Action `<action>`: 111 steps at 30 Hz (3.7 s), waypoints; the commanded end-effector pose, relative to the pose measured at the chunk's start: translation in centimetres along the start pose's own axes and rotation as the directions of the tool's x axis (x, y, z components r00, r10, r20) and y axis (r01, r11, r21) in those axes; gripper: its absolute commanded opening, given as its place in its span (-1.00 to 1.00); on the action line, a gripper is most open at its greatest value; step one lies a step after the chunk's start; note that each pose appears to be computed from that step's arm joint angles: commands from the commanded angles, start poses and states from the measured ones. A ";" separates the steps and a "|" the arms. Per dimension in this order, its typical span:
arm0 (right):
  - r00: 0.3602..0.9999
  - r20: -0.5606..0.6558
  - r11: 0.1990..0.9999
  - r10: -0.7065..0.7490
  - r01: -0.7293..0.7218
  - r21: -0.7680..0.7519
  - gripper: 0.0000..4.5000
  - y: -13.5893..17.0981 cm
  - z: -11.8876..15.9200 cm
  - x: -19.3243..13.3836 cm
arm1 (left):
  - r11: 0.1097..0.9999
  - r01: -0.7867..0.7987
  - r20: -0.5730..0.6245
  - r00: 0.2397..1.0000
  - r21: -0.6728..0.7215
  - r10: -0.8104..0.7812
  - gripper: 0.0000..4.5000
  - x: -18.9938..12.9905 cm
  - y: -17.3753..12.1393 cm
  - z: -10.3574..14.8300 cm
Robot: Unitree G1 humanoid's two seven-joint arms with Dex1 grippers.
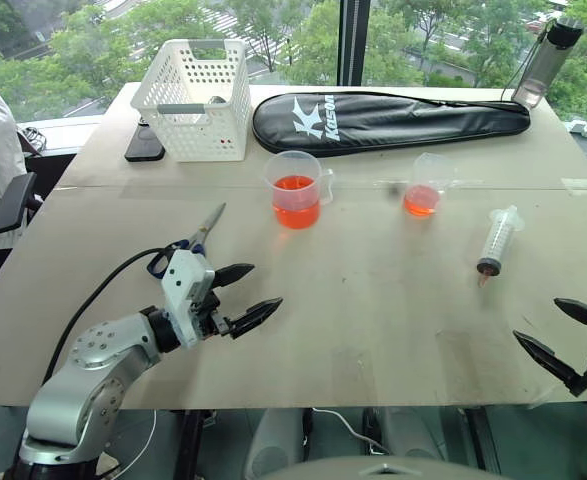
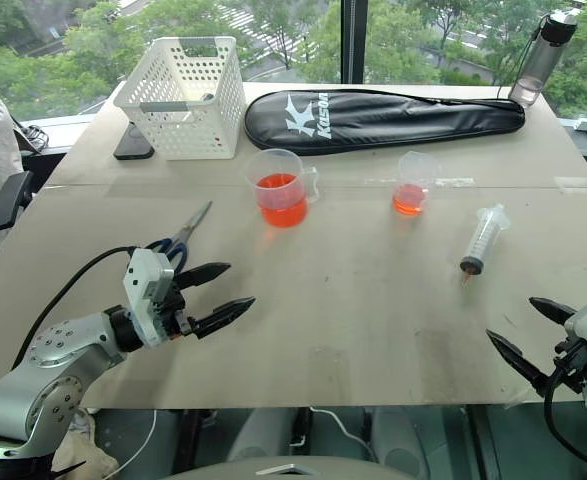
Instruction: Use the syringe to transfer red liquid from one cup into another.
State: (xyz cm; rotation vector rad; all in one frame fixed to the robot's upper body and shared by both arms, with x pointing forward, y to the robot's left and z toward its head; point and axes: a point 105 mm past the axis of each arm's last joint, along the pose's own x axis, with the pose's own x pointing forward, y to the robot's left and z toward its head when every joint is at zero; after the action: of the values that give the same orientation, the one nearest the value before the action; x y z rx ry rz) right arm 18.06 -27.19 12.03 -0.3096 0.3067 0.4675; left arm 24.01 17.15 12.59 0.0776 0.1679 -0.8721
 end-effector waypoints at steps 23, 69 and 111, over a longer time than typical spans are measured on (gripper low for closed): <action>0.965 -0.089 0.957 -0.246 0.257 0.135 1.00 -4.6 6.5 6.4 | 0.937 0.245 0.159 0.944 0.247 -0.289 0.98 1.9 -3.4 6.1; 0.712 -0.699 0.657 -0.074 0.562 0.503 -0.31 -9.7 5.8 15.5 | 0.907 0.331 0.222 0.894 0.258 -0.390 1.00 2.2 -6.8 8.3; 0.529 0.793 0.903 0.302 -0.425 -0.061 -0.33 14.3 34.0 21.5 | 0.889 -0.456 0.402 0.808 -0.036 0.431 1.00 -3.9 10.8 16.1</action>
State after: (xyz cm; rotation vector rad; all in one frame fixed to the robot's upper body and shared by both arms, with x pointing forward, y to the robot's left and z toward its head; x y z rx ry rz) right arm 37.31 5.00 30.58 0.1657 -0.4050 0.9448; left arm 31.86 24.24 27.29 -0.0454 -0.2015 -0.4335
